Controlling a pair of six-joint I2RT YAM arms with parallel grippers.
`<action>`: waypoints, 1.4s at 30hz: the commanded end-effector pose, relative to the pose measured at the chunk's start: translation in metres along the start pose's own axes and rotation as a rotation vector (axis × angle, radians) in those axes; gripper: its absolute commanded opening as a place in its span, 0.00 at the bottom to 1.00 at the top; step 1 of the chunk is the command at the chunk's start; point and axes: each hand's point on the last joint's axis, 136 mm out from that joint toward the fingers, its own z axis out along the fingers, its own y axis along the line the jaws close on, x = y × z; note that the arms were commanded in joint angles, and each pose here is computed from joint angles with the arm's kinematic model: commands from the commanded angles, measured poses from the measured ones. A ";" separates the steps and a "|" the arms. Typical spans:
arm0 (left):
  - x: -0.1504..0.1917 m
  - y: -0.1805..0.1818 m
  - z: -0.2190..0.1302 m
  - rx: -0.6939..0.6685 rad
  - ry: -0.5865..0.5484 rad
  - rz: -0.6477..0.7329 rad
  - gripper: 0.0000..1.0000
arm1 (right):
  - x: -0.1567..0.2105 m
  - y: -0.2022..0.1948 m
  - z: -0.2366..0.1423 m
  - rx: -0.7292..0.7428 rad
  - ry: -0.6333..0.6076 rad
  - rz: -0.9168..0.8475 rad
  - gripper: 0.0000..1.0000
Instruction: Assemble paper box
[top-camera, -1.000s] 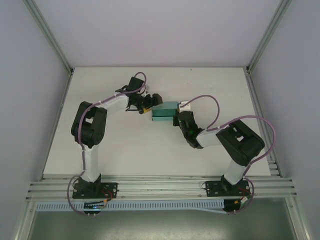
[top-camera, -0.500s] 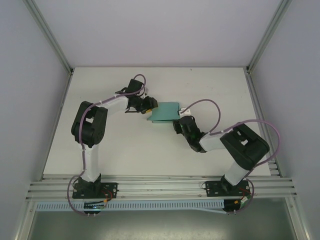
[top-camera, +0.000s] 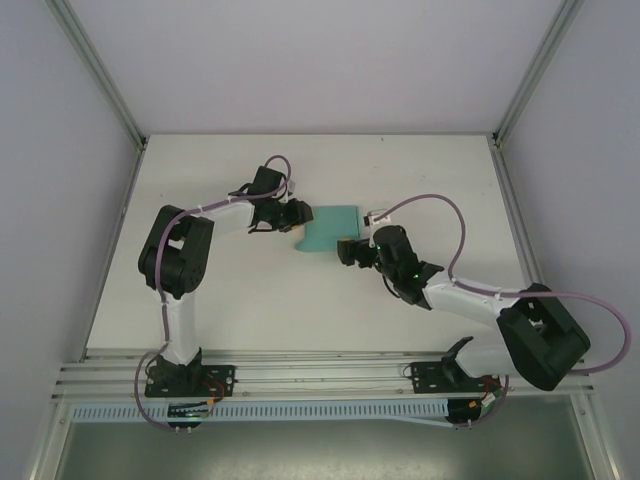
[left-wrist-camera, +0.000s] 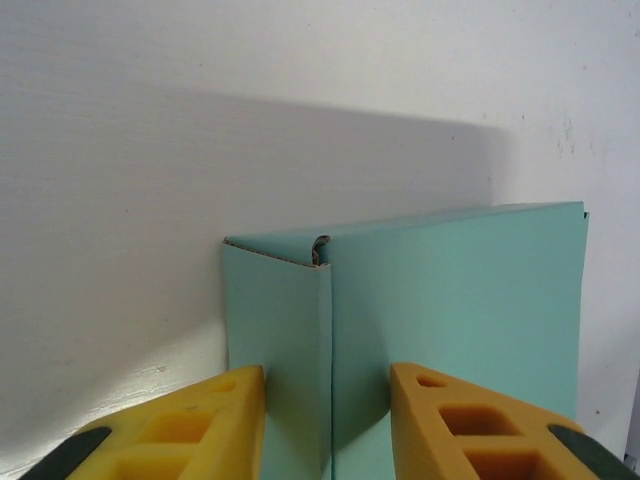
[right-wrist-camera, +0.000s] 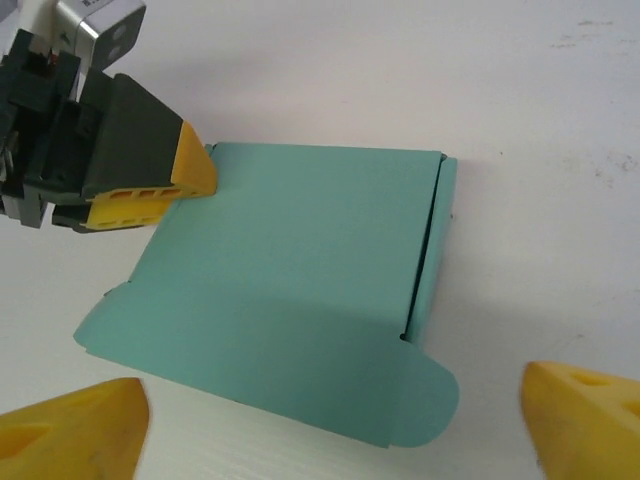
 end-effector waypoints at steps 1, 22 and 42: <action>0.035 0.045 0.009 -0.138 0.084 -0.040 0.32 | -0.006 -0.014 -0.003 0.026 0.031 0.101 0.99; 0.037 0.045 -0.002 0.196 0.098 -0.166 0.03 | -0.005 -0.017 0.083 -0.394 0.319 0.665 0.96; -0.001 0.005 -0.040 0.234 -0.051 0.124 0.38 | -0.024 0.016 0.088 -0.590 0.348 0.689 0.42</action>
